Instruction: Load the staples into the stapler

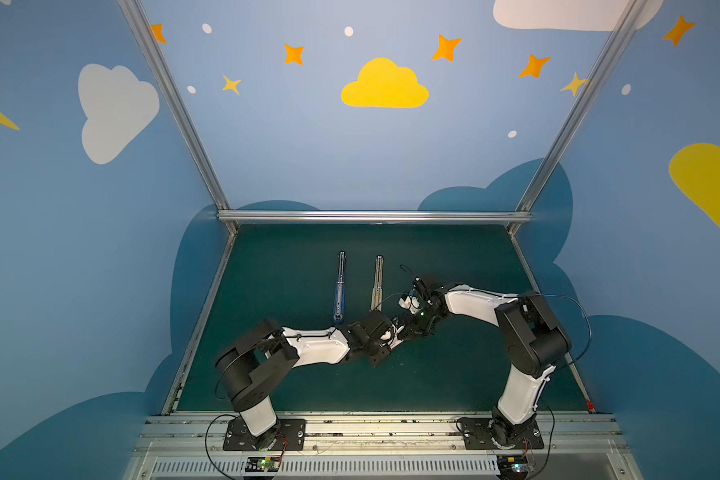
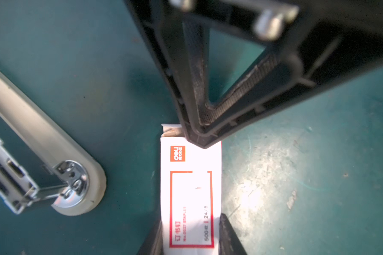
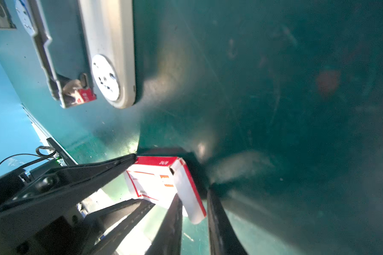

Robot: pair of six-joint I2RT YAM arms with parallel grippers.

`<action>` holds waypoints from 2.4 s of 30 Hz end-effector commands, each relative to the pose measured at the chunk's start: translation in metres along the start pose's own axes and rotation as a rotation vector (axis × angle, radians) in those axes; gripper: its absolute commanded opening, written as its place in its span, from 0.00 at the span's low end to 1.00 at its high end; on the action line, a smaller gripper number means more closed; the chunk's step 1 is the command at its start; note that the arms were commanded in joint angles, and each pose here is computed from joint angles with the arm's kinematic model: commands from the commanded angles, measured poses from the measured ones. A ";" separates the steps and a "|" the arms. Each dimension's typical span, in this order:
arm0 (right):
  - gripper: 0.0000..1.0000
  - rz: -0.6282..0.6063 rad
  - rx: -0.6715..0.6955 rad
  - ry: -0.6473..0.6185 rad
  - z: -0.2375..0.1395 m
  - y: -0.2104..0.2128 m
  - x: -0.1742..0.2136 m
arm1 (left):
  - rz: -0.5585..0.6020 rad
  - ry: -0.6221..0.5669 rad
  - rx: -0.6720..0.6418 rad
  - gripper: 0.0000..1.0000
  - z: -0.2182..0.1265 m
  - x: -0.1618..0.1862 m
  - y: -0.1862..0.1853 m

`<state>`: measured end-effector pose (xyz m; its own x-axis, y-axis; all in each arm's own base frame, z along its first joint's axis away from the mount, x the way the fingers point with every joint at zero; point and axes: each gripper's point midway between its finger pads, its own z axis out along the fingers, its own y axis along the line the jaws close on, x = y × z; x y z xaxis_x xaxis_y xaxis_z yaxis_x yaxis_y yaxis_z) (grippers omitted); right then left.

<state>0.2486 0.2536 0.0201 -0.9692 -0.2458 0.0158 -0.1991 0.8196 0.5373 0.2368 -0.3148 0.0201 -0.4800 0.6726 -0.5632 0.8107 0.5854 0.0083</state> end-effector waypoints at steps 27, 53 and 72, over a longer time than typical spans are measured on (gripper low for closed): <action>0.00 0.036 0.060 -0.095 -0.024 -0.021 -0.013 | 0.029 0.142 -0.009 0.38 0.004 0.032 -0.004; 0.18 -0.058 -0.063 -0.042 -0.002 0.013 -0.004 | 0.023 0.128 -0.019 0.39 0.002 0.029 -0.002; 0.13 -0.076 0.039 -0.034 0.002 0.004 -0.002 | 0.023 0.128 -0.020 0.39 0.001 0.027 -0.002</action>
<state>0.2483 0.2553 0.0203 -0.9613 -0.2708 -0.0501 -0.2564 0.8136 0.5219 0.2332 -0.3138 0.0196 -0.4785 0.6945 -0.5373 0.8133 0.5812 0.0269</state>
